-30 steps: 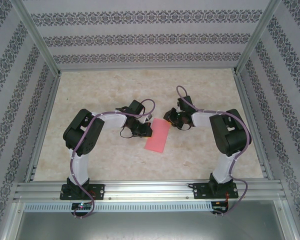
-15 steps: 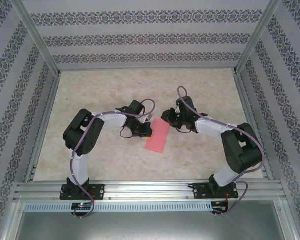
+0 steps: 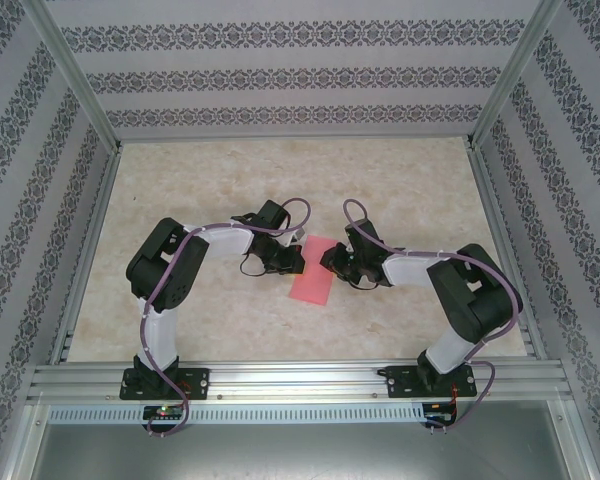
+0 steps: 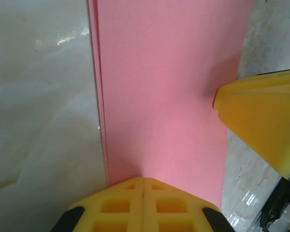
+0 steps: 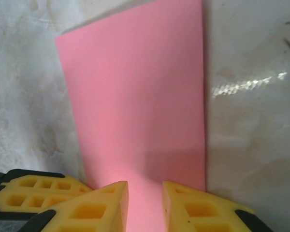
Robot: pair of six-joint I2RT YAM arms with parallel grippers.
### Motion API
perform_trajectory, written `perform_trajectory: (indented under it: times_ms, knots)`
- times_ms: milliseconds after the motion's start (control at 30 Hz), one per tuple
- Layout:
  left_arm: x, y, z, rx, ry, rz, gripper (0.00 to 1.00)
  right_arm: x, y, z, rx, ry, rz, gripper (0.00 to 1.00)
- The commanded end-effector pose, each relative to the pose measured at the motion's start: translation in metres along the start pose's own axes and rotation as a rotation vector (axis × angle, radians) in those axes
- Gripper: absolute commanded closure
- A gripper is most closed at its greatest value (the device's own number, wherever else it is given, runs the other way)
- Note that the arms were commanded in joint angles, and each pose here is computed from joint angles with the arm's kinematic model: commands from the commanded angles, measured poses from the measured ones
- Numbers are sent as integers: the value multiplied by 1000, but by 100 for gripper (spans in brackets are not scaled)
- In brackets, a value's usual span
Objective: Fold a paper plane with a square sheet of paper (pick it up from the middle)
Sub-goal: Fold the square sheet of paper in half at the center of the table.
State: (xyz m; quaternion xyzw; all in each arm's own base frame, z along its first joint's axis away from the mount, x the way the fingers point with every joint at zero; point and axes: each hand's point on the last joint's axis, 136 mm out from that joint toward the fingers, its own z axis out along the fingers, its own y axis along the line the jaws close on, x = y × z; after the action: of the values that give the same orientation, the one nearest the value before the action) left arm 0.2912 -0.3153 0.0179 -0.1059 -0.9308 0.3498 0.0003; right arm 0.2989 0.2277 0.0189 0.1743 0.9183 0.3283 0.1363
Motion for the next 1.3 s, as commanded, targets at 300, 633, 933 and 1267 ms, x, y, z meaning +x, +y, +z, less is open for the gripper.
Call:
perform_trajectory:
  times_ms: [300, 633, 933, 1267]
  knots:
    - [29, 33, 12, -132, 82, -44, 100, 32, 35, -28, -96, 7, -86, 72]
    - [29, 35, 13, -133, 84, -48, 100, 63, -5, -8, -50, 39, -24, 73]
    - [30, 34, 13, -128, 81, -51, 100, 68, 23, -34, -103, 20, -93, 72]
    - [29, 35, 14, -128, 83, -55, 100, 106, -12, -12, -58, 83, -57, 72]
